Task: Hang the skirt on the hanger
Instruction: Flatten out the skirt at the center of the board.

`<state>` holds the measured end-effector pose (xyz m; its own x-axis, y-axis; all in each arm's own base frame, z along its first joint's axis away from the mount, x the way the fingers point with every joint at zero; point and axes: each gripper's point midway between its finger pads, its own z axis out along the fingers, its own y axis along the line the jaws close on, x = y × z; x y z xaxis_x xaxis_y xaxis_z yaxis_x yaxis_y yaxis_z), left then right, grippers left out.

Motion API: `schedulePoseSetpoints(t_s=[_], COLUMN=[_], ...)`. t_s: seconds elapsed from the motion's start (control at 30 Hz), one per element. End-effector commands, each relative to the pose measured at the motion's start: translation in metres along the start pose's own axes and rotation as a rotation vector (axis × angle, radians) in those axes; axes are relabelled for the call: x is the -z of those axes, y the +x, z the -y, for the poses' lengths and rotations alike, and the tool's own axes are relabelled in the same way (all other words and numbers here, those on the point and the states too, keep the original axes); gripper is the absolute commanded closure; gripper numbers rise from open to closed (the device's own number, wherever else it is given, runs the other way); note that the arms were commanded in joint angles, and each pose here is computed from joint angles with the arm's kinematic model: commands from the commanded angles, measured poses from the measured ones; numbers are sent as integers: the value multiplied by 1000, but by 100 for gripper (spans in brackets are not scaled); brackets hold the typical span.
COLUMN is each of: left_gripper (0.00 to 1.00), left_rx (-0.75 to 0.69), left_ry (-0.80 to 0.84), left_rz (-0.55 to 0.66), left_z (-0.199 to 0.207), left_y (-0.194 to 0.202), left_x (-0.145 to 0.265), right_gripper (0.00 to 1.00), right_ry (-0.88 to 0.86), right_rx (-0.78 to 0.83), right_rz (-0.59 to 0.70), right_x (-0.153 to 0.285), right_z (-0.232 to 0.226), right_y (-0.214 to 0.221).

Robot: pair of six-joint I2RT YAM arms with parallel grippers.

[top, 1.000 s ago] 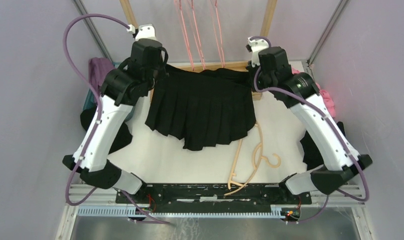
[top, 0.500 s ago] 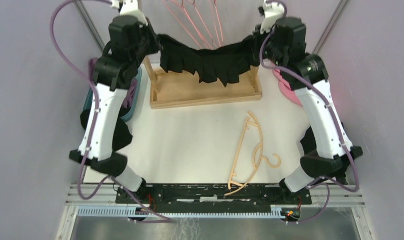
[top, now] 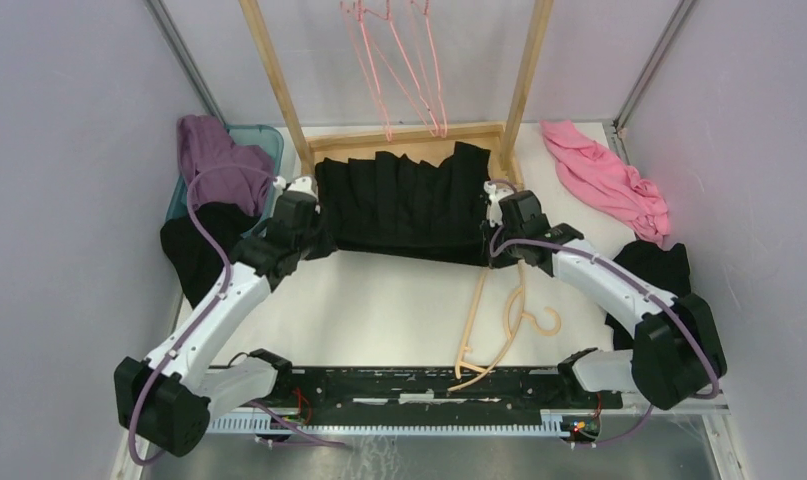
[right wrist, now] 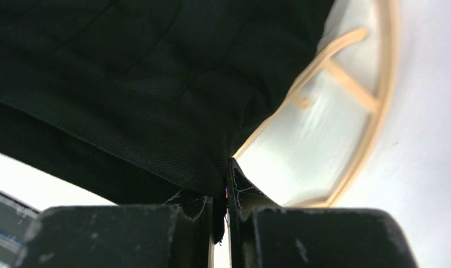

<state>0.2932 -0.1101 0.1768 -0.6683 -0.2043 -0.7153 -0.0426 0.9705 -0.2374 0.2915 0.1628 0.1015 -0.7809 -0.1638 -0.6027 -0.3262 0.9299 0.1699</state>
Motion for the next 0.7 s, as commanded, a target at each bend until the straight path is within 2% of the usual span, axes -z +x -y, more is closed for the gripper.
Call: schedulePoseSetpoints(t_s=[0.0, 0.1, 0.2, 0.3, 0.33, 0.37, 0.4, 0.43, 0.57, 0.67], left_gripper=[94, 92, 91, 92, 91, 90, 88, 85, 81, 79], left_rx=[128, 134, 136, 126, 123, 120, 114, 107, 94, 85], left_ry=[17, 4, 17, 29, 32, 33, 36, 33, 43, 49], left_rz=[126, 93, 47, 14, 7, -1, -6, -14, -12, -5], left_z=[-7, -14, -15, -15, -15, -15, -14, -14, -8, -5], left_y=[-7, 13, 34, 52, 56, 60, 63, 67, 66, 59], left_x=[13, 7, -1, -4, -4, -5, -4, -4, 3, 11], right_gripper=[98, 92, 90, 95, 90, 76, 46, 37, 26, 24], right_ry=[-135, -157, -169, -204, -199, -199, -199, -202, -140, -26], right_rx=[-46, -57, -56, -59, -70, -78, -83, -85, -82, -64], right_rz=[85, 3, -47, -100, -105, -118, -142, -162, -135, -79], right_x=[15, 9, 7, 4, 2, 0, -2, -2, 13, 36], right_z=[-24, -26, -27, -32, -32, -32, -32, -33, -23, -5], right_y=[0, 28, 40, 52, 55, 58, 62, 65, 62, 51])
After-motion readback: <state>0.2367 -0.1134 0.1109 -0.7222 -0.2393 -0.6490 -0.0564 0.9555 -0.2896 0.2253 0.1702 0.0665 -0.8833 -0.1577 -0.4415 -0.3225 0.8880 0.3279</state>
